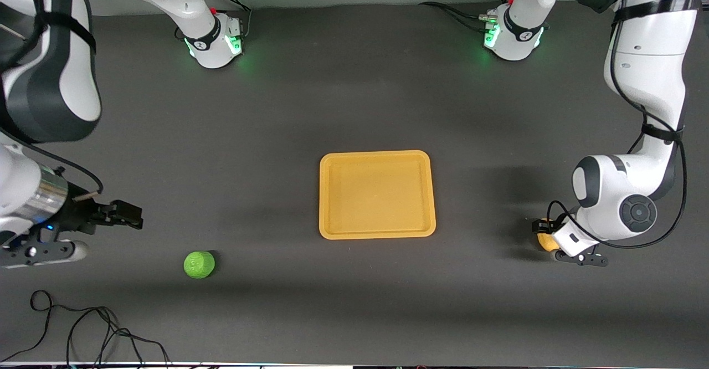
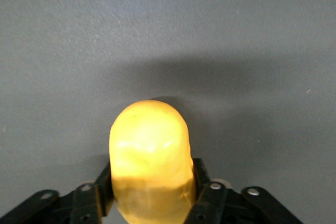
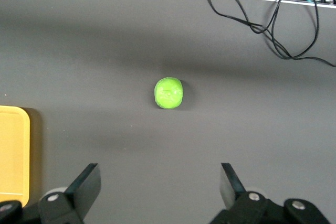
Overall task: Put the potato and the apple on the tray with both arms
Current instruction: 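Reach the left gripper to the potato while the right gripper reaches the apple, then carry the potato onto the tray with the left gripper while the right grasps apple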
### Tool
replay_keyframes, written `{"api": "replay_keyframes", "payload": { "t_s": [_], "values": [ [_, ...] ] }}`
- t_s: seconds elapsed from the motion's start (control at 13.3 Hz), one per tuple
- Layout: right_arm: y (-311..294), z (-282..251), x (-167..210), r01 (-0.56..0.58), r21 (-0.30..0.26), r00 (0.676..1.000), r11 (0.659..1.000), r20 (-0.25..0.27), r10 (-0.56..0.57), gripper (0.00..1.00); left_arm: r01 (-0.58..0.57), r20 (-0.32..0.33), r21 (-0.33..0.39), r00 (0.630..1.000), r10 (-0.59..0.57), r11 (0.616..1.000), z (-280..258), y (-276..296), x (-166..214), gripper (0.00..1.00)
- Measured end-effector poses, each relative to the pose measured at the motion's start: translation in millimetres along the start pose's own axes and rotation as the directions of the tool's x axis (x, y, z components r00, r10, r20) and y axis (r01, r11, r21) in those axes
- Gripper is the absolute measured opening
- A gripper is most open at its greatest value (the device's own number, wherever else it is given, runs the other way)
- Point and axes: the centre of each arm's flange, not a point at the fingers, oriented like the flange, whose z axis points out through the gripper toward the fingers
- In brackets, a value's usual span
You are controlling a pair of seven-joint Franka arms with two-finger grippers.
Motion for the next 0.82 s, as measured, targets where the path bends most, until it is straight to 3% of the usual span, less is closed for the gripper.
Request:
{"api": "replay_keyframes", "payload": {
  "t_s": [0.22,0.38,0.6,0.82],
  "values": [
    [-2,47,18,0.0,0.004,1.0,1.0,-0.005,0.0,1.0,0.029,0.046,-0.033,0.999,-0.028,0.999,-29,-4,6,0.59],
    [-4,102,30,-0.006,0.019,0.999,1.0,-0.033,0.007,1.0,0.068,0.087,-0.083,0.994,-0.061,0.994,-70,24,7,0.59],
    [-3,195,32,-0.02,0.029,0.998,0.999,-0.057,0.022,1.0,0.128,0.103,-0.084,0.988,-0.119,0.988,-114,131,3,0.59],
    [-2,253,29,-0.031,0.032,0.998,0.999,-0.045,0.033,1.0,0.151,0.089,-0.077,0.986,-0.144,0.985,-104,258,-12,0.59]
  ]
}}
